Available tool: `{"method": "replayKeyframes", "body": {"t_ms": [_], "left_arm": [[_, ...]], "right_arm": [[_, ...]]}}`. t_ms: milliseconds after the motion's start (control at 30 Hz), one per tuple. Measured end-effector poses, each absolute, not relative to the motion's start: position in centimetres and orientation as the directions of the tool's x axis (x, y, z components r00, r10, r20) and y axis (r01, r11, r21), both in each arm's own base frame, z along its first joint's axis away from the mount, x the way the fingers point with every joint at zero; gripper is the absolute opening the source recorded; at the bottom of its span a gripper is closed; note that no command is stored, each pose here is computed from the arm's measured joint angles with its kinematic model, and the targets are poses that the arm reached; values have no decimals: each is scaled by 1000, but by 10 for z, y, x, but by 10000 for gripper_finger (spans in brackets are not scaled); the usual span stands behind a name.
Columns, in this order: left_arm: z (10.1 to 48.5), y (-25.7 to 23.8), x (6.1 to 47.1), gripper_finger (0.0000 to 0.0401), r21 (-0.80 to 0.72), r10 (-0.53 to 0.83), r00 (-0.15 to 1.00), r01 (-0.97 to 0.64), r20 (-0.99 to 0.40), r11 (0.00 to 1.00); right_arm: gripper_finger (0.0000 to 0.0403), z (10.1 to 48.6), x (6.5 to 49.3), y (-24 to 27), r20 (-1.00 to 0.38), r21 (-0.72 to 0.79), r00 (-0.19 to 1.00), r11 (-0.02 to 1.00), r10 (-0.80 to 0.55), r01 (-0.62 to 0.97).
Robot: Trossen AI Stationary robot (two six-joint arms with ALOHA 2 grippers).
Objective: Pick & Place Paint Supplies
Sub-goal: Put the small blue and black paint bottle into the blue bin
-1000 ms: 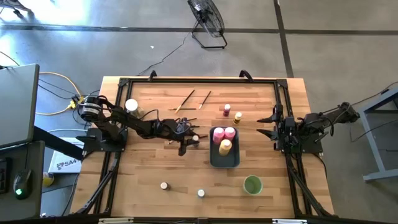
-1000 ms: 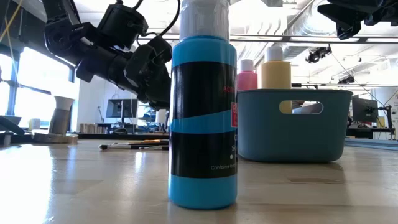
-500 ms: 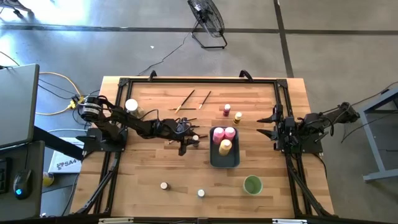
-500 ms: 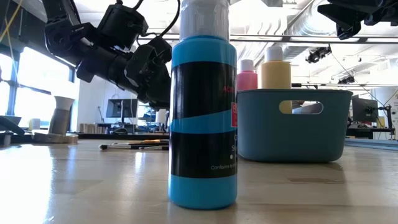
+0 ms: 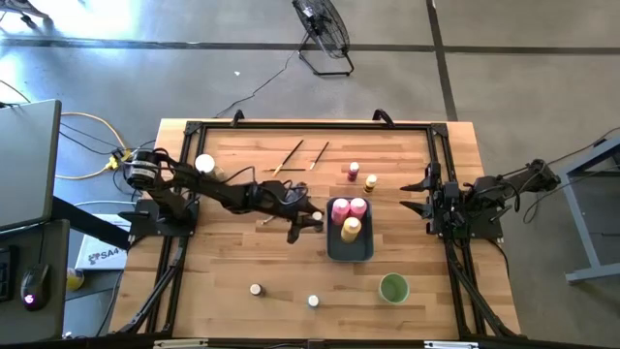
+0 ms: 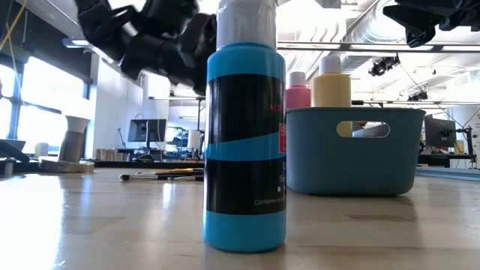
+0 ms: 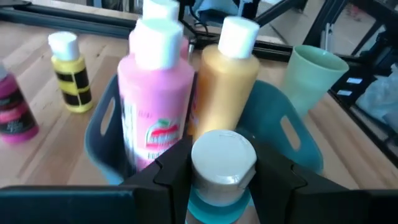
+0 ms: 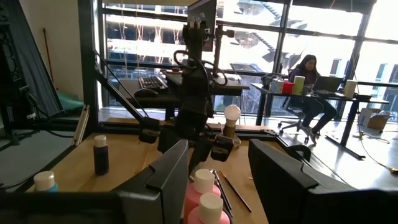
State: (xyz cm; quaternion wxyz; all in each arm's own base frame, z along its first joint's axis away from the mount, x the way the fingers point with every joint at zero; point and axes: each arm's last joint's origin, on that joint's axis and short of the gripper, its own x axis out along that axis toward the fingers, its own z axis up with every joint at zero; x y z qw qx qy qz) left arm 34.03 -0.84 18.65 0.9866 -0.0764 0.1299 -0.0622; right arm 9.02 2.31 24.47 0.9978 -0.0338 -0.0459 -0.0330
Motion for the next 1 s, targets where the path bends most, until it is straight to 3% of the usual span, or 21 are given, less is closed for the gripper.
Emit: {"method": "replayKeyframes", "body": {"t_ms": [233,500,800,1000], "left_arm": [[217,-11,362,131,-119,-146,930,112,-338,987],[245,-37,373,131,-2,-156,941,163,-301,987],[238,-62,375,131,119,-21,955,58,-295,991],[211,-65,390,130,129,-26,956,67,-292,989]], "right_arm": [[162,245,90,23,94,-65,994,996,-62,68],[162,245,90,23,94,-67,994,995,-63,69],[162,245,90,23,94,-66,994,995,-62,69],[162,245,90,23,95,-66,993,995,-62,69]]}}
